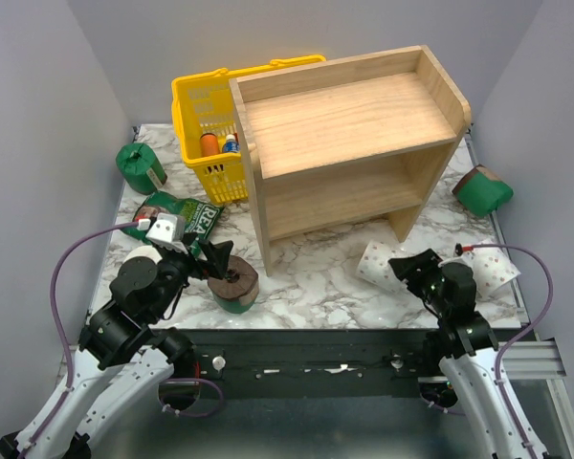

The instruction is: Place and organize the paper towels onto the shelf

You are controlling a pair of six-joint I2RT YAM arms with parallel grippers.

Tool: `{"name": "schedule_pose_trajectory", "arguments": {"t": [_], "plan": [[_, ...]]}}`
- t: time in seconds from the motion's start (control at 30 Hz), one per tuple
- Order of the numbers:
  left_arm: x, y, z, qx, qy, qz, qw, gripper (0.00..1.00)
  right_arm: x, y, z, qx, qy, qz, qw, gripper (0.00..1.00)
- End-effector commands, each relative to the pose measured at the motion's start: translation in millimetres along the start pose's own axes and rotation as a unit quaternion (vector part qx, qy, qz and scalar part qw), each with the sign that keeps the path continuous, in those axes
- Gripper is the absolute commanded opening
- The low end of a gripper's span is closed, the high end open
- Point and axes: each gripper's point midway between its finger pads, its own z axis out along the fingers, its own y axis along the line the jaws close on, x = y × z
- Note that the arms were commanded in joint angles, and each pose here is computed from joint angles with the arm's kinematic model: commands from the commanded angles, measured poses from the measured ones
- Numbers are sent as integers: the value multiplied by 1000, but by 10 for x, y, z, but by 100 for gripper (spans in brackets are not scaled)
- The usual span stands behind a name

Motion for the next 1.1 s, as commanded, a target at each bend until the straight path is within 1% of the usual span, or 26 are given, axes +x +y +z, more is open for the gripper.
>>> {"name": "schedule_pose_trajectory", "arguments": {"t": [0.0, 0.1, 0.2, 0.27, 0.33, 0.47, 0.6, 0.67, 0.7, 0.8, 0.83, 0.9, 0.93, 0.97, 1.03, 1.07], "plan": [[11, -25, 38, 5, 3, 6, 1000, 99, -54, 206, -32, -67, -17, -30, 997, 60], [19, -25, 50, 4, 6, 7, 1000, 99, -117, 268, -76, -90, -40, -47, 994, 54], [25, -31, 59, 5, 7, 7, 1000, 99, -163, 319, -119, -108, -56, -63, 991, 51], [26, -34, 59, 6, 8, 8, 1000, 99, -171, 359, -145, -120, -58, -80, 988, 51], [30, -37, 62, 7, 9, 7, 1000, 99, -146, 409, -163, -134, -51, -97, 985, 47], [23, -41, 63, 8, 8, 7, 1000, 99, -108, 425, -154, -132, -28, -131, 982, 44], [33, -39, 64, 7, 9, 7, 1000, 99, -44, 448, -102, -115, 19, -139, 983, 39], [33, -33, 61, 6, 9, 7, 1000, 99, -52, 490, -104, -117, 28, -146, 982, 36], [25, -30, 59, 6, 7, 8, 1000, 99, -67, 514, -112, -119, 28, -149, 981, 33], [31, -34, 54, 7, 8, 7, 1000, 99, -204, 641, -214, -129, 8, -169, 977, 29], [31, -32, 54, 6, 8, 7, 1000, 99, -330, 722, -306, -130, -12, -176, 976, 28], [20, -38, 56, 7, 6, 7, 1000, 99, -469, 775, -417, -124, -34, -202, 971, 26], [31, -38, 57, 8, 8, 7, 1000, 99, -515, 737, -465, -106, -38, -210, 971, 25], [36, -35, 63, 7, 9, 7, 1000, 99, -659, 865, -597, -113, -58, -226, 966, 25], [24, -44, 62, 9, 7, 7, 1000, 99, -722, 875, -698, -99, -58, -238, 964, 25], [37, -45, 69, 9, 9, 7, 1000, 99, -876, 1018, -846, -104, -77, -247, 960, 24]]}}
